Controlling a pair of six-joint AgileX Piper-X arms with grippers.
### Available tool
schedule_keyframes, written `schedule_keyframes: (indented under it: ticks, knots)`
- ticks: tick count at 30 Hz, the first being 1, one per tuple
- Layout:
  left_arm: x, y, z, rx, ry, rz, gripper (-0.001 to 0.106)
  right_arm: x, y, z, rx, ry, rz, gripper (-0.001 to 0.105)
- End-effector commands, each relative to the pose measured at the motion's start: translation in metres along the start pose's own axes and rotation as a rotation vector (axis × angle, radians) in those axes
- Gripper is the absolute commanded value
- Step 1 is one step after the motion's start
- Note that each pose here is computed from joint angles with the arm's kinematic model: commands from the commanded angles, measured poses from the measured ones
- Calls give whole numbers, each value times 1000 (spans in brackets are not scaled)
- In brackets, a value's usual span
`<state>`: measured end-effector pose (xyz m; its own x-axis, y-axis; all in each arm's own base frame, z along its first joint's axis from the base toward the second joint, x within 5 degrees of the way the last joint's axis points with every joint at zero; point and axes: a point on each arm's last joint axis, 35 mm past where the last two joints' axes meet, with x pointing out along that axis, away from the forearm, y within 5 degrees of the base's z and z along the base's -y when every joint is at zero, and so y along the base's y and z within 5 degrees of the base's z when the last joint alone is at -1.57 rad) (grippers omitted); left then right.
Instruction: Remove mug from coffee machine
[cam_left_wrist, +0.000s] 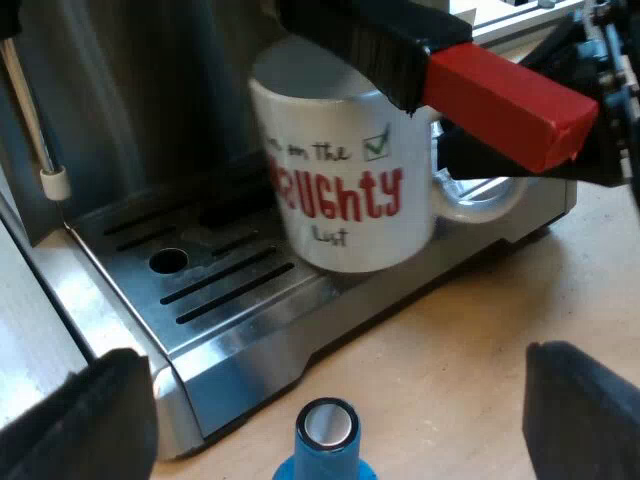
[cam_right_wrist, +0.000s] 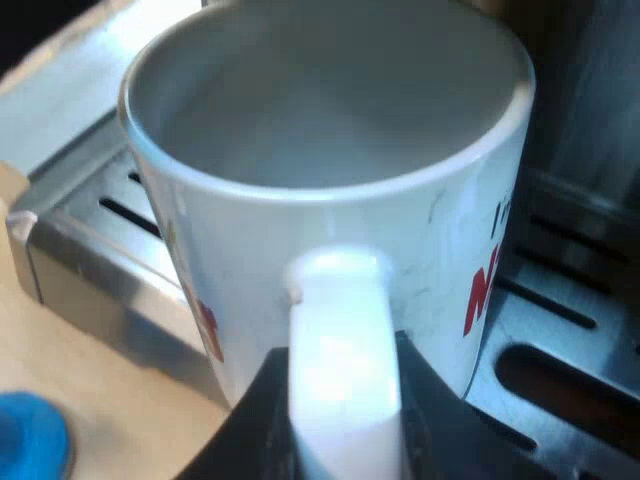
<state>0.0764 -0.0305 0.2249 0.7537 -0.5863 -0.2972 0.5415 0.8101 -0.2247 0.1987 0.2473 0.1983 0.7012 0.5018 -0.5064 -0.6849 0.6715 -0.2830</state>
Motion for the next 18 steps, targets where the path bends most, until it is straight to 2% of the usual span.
schedule_keyframes:
  ticks: [1, 3, 5, 8, 11, 12, 13, 14, 15, 18]
  knots:
    - [0, -1, 4, 30, -35, -18, 76, -23, -7, 1, 24, 84, 6, 0]
    - [0, -1, 6, 37, -49, -24, 76, -29, -8, 1, 27, 105, 1, 0]
    - [0, -3, 7, 37, -48, -61, 76, -42, -12, 0, 57, 147, -1, 0]
    - [-1, -5, 7, 41, -47, -125, 76, -44, -13, 0, 58, 151, -3, 0]
    - [-1, -6, 8, 43, -47, -144, 76, -47, -14, 1, 68, 150, -6, 0]
    - [-1, -7, 9, 44, -48, -148, 76, -55, -16, 2, 80, 164, -11, 0]
    - [-2, -7, 10, 40, -50, -153, 76, -77, -22, 3, 87, 186, -10, 0]
    - [-2, -7, 10, 40, -50, -153, 76, -80, -23, 4, 89, 181, -11, 0]
    - [-2, -8, 11, 36, -50, -166, 76, -100, -29, 6, 110, 176, -13, 0]
    - [-5, -13, 15, -5, -48, -221, 76, -118, -35, 8, 116, 156, -21, 0]
